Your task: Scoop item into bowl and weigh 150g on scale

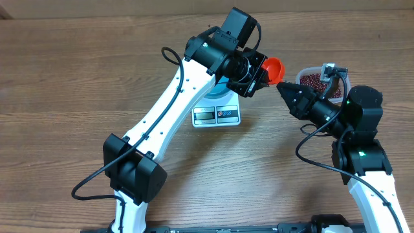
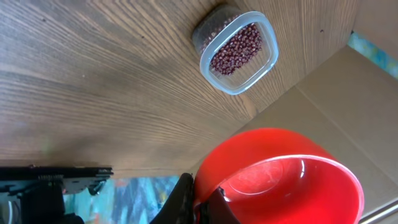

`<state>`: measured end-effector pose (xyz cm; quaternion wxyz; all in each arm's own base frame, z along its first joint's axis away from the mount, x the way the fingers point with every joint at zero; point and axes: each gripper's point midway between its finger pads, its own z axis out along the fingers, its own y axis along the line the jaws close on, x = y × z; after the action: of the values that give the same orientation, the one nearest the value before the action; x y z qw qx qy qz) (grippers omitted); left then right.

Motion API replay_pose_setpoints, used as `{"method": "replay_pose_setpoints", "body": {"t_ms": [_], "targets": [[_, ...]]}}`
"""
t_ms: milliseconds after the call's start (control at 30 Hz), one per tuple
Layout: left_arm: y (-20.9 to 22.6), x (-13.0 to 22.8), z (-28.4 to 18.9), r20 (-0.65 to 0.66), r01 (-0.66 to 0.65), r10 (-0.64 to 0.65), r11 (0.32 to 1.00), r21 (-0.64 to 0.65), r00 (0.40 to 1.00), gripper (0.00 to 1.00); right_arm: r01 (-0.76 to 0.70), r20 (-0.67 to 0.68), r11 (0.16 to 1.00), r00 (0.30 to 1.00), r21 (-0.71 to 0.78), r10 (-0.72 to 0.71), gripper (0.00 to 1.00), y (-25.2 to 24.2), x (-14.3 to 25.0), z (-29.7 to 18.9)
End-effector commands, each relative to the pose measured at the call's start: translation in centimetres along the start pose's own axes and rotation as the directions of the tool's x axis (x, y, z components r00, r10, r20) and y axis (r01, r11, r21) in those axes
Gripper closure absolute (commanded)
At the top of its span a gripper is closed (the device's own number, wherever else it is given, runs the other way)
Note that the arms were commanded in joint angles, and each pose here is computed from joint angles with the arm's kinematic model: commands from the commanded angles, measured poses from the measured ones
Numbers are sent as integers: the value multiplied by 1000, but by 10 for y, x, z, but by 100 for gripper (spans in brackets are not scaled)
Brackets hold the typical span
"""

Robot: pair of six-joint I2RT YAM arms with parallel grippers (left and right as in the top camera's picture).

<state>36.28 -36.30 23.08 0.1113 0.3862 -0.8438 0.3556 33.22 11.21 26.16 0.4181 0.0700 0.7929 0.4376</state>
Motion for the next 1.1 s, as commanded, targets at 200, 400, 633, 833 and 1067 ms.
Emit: {"method": "replay_pose_setpoints", "body": {"t_ms": [200,400,633,833,1067], "targets": [[-17,-51,-31,183,-265,255,964,29,950,58,-12,20,997,1000,72,10,96,-10,-4,-1],[-60,-61,-57,239,-675,637,726,133,733,67,4,19,997,1000,83,-6,96,-12,-4,-2],[-81,-87,-114,379,-890,810,446,98,447,55,43,-1,962,999,268,-44,96,-26,-12,-18],[-87,-82,-161,491,-965,853,249,-81,179,39,90,-41,919,996,385,-81,96,-15,-38,-39],[-90,-44,-211,554,-982,833,100,-160,-5,27,120,-147,858,988,500,-52,96,-32,-61,-53]]}}
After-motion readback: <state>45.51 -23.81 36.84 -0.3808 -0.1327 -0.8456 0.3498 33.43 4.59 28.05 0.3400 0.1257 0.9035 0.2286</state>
